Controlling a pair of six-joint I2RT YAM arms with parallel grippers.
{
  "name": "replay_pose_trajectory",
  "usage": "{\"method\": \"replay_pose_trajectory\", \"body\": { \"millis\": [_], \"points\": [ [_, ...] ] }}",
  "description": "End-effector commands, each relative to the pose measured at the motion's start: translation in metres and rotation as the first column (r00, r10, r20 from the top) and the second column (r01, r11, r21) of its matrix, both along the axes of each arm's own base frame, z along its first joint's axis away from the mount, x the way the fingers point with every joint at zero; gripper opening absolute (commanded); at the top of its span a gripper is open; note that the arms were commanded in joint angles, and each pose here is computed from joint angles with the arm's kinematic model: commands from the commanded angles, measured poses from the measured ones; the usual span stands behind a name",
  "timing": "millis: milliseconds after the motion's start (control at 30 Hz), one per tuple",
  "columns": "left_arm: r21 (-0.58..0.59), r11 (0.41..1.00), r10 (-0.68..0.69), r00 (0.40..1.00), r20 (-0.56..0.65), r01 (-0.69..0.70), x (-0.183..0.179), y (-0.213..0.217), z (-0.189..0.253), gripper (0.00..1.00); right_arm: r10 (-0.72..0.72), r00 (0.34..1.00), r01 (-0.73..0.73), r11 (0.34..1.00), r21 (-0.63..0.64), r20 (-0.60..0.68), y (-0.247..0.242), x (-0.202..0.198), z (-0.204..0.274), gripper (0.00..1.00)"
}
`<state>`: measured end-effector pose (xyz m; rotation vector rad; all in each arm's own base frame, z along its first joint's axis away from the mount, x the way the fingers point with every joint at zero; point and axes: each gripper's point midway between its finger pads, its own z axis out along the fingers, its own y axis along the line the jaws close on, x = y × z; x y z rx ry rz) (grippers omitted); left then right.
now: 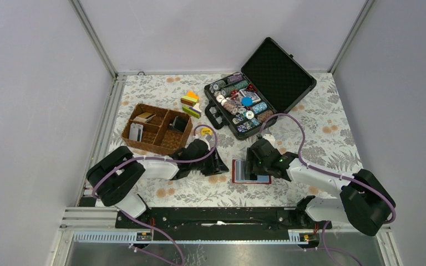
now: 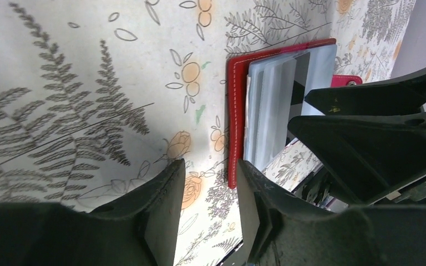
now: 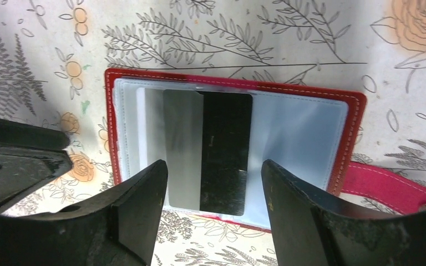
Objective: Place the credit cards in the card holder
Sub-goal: Insert the credit card into the card holder.
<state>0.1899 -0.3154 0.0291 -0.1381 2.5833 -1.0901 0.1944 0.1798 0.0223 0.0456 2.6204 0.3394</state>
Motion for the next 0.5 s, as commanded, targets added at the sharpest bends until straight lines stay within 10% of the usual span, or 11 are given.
{"method": "replay_pose_trajectory", "body": {
  "millis": [0, 467],
  "points": [
    [-0.058, 0.998, -0.011, 1.0, 0.019, 0.012, 0.006, -0.02, 0.007, 0.43, 0.035, 0.999, -0.033, 0.997, 0.068, -0.021, 0.012, -0.008, -0.003, 0.68],
    [-0.108, 0.994, -0.018, 1.0, -0.001, 0.018, 0.004, -0.03, 0.002, 0.29, 0.126, 0.992, -0.112, 0.949, 0.295, -0.03, 0.071, -0.003, 0.013, 0.54]
  ]
}}
